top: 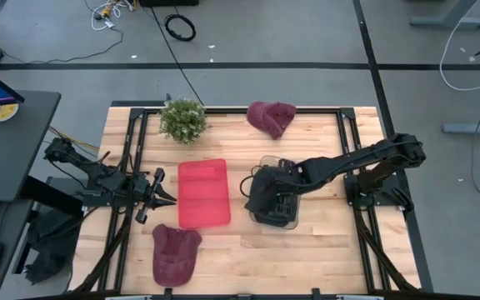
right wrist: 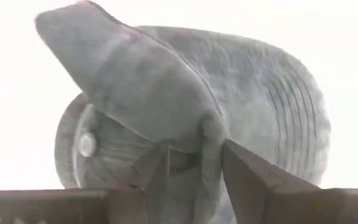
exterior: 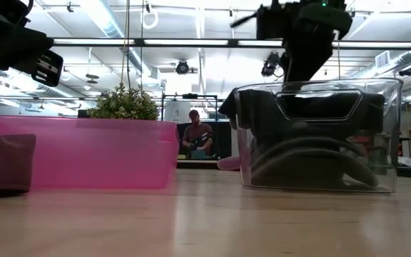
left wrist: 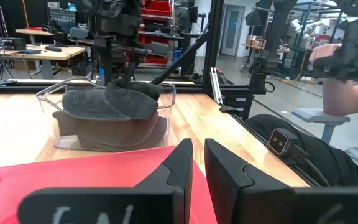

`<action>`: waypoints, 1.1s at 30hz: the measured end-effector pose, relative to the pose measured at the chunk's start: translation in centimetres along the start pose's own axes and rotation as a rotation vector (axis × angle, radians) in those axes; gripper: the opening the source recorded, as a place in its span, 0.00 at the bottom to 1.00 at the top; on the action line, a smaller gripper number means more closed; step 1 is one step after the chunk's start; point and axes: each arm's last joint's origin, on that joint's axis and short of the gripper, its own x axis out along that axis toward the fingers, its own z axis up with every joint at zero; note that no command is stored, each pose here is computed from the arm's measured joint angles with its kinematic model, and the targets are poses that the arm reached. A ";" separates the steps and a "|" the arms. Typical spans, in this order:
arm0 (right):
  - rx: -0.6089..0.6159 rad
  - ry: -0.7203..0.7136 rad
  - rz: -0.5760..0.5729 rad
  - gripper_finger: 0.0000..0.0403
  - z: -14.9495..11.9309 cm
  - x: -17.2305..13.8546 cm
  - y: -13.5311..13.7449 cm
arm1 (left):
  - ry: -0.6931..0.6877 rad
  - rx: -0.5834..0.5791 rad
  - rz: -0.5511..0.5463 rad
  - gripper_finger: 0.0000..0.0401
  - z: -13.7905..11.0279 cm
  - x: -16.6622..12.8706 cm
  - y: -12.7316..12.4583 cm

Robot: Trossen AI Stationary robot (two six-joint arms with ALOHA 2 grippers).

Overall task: Pick & Place hat
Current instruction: Put the black cap into the transparent bin, then put the top maroon cap into the red bin

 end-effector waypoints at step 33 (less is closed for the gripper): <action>-0.173 -0.262 0.028 0.41 2.2 -0.9 1.0 | 0.000 0.000 0.000 0.11 0.0 0.0 0.0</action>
